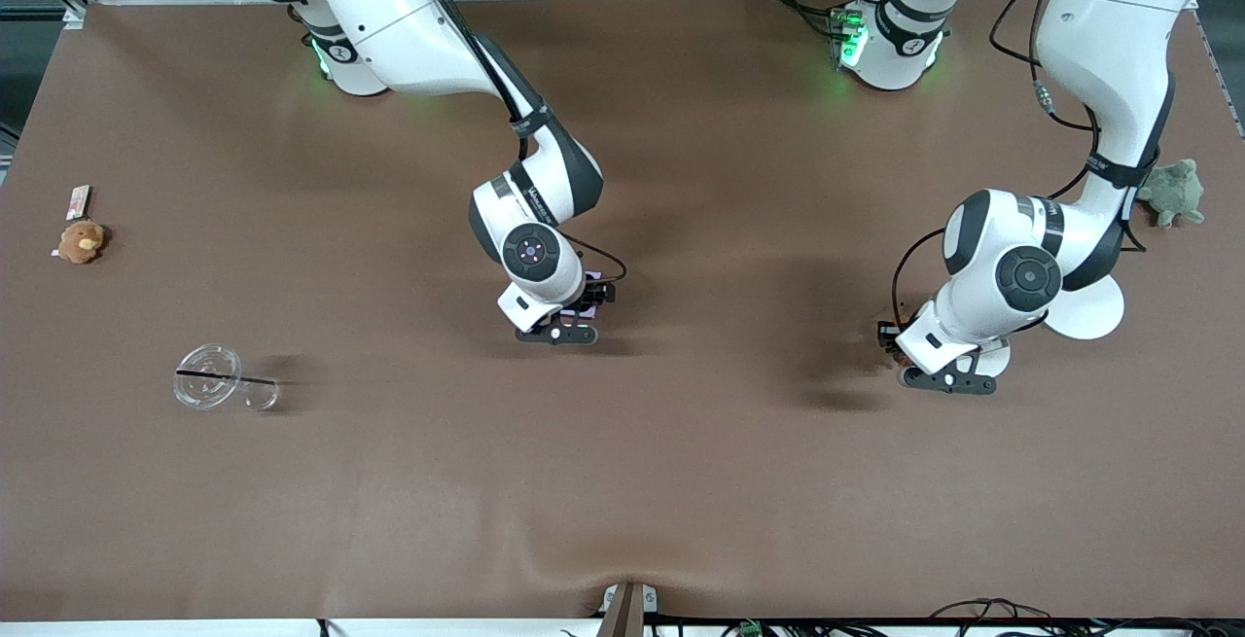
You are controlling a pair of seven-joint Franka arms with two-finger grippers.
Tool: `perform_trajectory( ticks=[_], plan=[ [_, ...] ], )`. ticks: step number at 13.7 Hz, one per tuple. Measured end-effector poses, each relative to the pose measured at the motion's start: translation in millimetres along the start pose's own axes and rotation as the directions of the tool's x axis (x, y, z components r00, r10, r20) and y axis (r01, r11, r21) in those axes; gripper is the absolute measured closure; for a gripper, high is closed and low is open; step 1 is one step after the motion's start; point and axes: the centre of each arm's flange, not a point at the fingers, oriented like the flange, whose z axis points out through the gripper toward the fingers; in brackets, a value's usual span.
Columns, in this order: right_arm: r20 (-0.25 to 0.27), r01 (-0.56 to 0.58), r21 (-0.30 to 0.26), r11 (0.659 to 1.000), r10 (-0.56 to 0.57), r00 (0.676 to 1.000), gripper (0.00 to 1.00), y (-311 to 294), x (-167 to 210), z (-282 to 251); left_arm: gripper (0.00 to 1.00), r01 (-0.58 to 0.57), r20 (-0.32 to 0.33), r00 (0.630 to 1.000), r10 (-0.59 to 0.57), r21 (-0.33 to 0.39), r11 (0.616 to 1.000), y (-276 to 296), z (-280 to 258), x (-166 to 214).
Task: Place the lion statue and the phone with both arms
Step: 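Lower the lion beside the lamp while the right gripper lifts the phone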
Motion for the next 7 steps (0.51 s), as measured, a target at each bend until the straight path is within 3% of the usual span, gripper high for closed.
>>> perform_trajectory(
  ticks=[6,7],
  plan=[
    [0.003,0.002,-0.004,1.000,-0.002,1.000,0.00,-0.3,-0.9,7.9,0.63,0.004,0.002,1.000,-0.004,-0.002,1.000,-2.2,6.4,-0.6],
    [0.001,0.002,-0.003,1.000,-0.002,1.000,0.08,-0.8,-0.9,7.4,0.63,0.007,0.004,1.000,-0.007,-0.001,1.000,-4.1,7.3,-1.2]
  ],
)
